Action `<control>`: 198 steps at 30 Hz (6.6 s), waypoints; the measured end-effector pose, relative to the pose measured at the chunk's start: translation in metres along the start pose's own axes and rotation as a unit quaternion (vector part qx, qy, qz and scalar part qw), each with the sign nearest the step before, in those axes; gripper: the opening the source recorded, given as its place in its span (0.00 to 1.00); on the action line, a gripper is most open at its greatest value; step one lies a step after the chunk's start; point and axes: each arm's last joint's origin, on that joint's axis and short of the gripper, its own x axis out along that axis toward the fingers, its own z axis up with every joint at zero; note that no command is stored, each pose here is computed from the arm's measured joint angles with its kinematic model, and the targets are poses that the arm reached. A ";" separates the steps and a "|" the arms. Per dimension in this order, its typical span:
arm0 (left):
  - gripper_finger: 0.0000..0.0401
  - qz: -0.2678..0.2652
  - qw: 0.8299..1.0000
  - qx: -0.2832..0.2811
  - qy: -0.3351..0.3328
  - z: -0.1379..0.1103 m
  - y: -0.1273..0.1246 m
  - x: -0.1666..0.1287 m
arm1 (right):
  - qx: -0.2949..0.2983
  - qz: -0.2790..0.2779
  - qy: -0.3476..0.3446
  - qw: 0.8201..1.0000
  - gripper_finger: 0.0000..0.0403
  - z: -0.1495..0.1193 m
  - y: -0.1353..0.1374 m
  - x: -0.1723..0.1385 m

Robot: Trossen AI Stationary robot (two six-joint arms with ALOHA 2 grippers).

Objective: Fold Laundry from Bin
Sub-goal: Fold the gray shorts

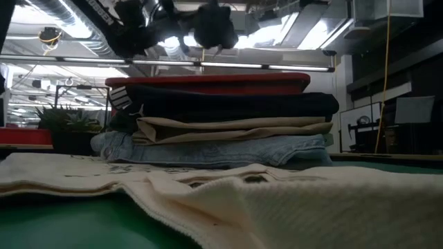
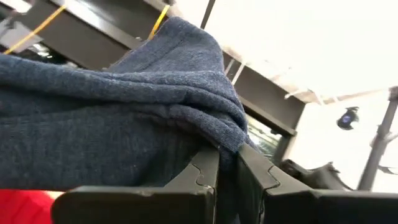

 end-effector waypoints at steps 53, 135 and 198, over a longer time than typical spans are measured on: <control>0.05 -0.108 0.974 -0.073 0.187 -0.108 -0.091 0.067 | 0.062 0.045 -0.140 0.987 0.41 0.044 0.035 0.017; 0.41 -0.216 0.787 -0.237 0.527 -0.192 -0.118 0.043 | 0.123 0.360 0.123 0.917 0.01 0.019 0.024 -0.039; 0.41 -0.044 0.596 0.428 0.678 -0.295 -0.198 -0.008 | 0.098 0.376 0.079 0.918 0.02 0.029 0.029 -0.033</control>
